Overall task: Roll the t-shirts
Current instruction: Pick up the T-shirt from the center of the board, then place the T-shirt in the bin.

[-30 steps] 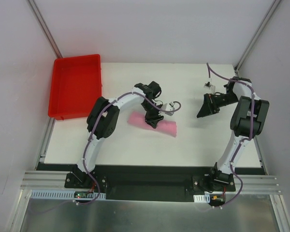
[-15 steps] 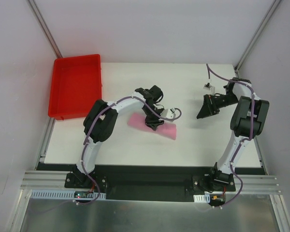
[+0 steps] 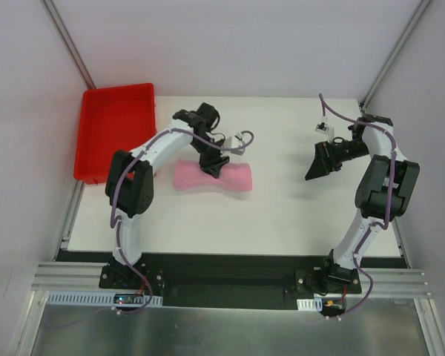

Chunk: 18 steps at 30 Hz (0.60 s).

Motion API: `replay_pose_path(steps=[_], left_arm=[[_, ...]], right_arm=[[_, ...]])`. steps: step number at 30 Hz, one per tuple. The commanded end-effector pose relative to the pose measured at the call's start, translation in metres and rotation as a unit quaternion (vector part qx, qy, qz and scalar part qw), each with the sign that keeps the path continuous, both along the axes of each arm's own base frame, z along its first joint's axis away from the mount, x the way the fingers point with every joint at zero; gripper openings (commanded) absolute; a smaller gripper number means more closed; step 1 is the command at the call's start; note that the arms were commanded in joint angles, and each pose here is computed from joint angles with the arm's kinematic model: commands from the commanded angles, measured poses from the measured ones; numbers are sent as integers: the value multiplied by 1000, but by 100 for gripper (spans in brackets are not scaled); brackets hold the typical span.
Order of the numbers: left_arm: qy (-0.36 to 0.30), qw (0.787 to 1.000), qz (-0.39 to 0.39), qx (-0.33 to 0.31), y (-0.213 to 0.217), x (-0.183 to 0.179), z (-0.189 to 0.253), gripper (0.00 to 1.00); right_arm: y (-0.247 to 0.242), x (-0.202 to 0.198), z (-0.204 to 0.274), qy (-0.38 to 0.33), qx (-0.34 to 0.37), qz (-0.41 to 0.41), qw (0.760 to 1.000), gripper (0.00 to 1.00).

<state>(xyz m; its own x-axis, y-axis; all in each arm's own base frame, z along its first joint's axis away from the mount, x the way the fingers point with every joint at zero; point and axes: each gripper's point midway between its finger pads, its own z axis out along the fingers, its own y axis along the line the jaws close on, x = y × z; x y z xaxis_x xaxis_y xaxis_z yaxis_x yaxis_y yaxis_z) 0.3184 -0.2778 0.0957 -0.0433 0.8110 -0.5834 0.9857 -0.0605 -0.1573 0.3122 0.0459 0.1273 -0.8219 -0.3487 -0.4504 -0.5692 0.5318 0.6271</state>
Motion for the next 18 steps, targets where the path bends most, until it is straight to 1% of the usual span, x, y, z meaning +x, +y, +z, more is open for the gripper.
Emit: replay_pose_path(steps=[1,4,5,7,10,14,17,18], left_arm=[[-40,996,47,-57,22,24,74,0],[-87,990,82,-69,45,58,102,0],[-101,988,102,-62,61,70,106,0],[-134,982,121,-60,74,87,122,0],[-172,972,155,-44,105,109,133,0],[-205,961,182,-29,133,117,148,0],[-228,953,198,-16,155,121,152,0],[-230,951,206,-7,167,123,146,0]], right_arm=[[11,-69,41,131,18,10,991,96],[10,-73,38,135,12,9,991,96],[9,-74,37,137,10,11,990,96],[9,-76,36,139,8,11,990,96],[9,-81,35,144,6,13,989,96],[12,-86,35,147,12,13,989,96],[14,-88,34,152,20,10,988,96],[15,-89,35,152,21,10,988,96]])
